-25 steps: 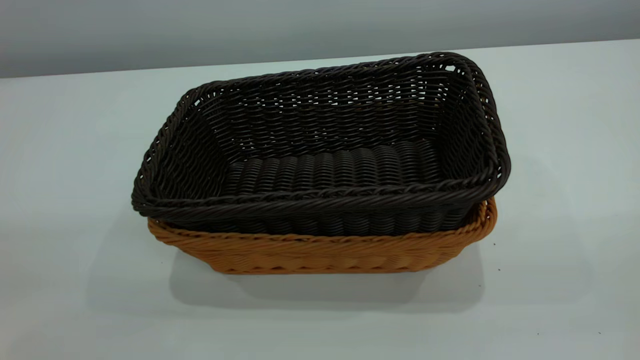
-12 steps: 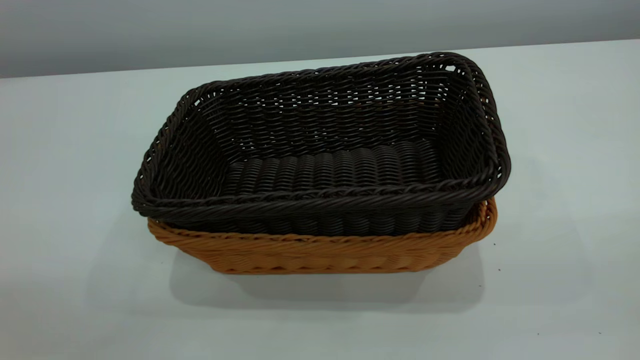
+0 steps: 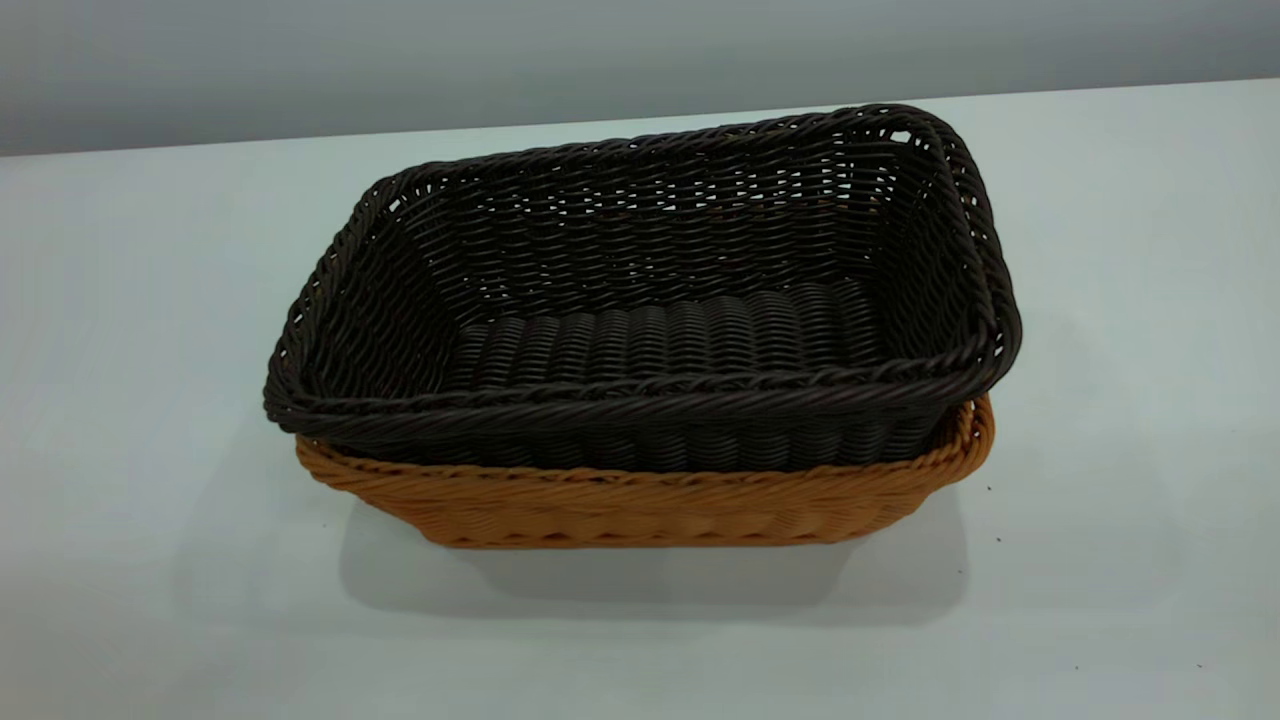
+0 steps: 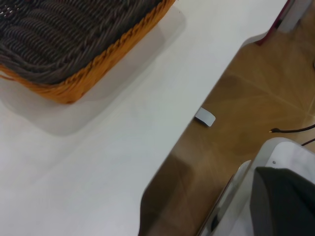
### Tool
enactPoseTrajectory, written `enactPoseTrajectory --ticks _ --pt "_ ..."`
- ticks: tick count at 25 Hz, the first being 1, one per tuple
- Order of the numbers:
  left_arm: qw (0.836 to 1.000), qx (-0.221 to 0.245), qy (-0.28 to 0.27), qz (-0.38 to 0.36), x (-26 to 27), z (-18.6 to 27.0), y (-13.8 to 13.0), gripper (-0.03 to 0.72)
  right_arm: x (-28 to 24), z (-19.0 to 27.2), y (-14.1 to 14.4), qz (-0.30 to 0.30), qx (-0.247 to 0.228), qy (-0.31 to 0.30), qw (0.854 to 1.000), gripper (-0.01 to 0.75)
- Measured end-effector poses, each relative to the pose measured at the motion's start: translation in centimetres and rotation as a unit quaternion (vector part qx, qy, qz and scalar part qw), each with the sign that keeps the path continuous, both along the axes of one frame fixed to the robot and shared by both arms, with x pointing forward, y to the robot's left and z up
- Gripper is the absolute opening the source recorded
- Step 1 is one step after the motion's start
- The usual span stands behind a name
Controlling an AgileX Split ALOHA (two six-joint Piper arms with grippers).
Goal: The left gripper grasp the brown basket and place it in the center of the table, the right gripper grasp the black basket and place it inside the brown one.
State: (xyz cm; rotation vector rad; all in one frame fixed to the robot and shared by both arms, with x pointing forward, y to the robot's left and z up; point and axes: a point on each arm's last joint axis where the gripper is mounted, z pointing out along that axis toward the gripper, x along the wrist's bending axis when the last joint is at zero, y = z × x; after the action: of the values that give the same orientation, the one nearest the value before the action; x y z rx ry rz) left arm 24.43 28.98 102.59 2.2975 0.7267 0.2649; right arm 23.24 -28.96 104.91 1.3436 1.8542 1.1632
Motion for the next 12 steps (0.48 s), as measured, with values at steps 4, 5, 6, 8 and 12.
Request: enactPoseTrajectory --ticks 4,5,6,8,12 --pt "1.000 0.000 0.000 0.000 0.00 0.03 -0.01 -0.001 0.01 0.00 -0.02 -0.001 -0.001 0.000 1.000 0.003" --pt "1.000 0.000 0.000 0.000 0.00 0.03 -0.01 -0.001 0.01 0.00 -0.02 -0.001 -0.001 0.000 1.000 0.003" --pt "1.000 0.000 0.000 0.000 0.00 0.03 -0.01 -0.001 0.01 0.00 -0.02 -0.001 -0.001 0.000 1.000 0.003" --pt "1.000 0.000 0.000 0.000 0.00 0.03 -0.01 -0.001 0.01 0.00 -0.02 -0.001 -0.001 0.000 1.000 0.003" --pt "1.000 0.000 0.000 0.000 0.01 0.03 0.00 -0.001 0.08 0.00 0.03 -0.036 -0.001 0.000 0.999 0.003"
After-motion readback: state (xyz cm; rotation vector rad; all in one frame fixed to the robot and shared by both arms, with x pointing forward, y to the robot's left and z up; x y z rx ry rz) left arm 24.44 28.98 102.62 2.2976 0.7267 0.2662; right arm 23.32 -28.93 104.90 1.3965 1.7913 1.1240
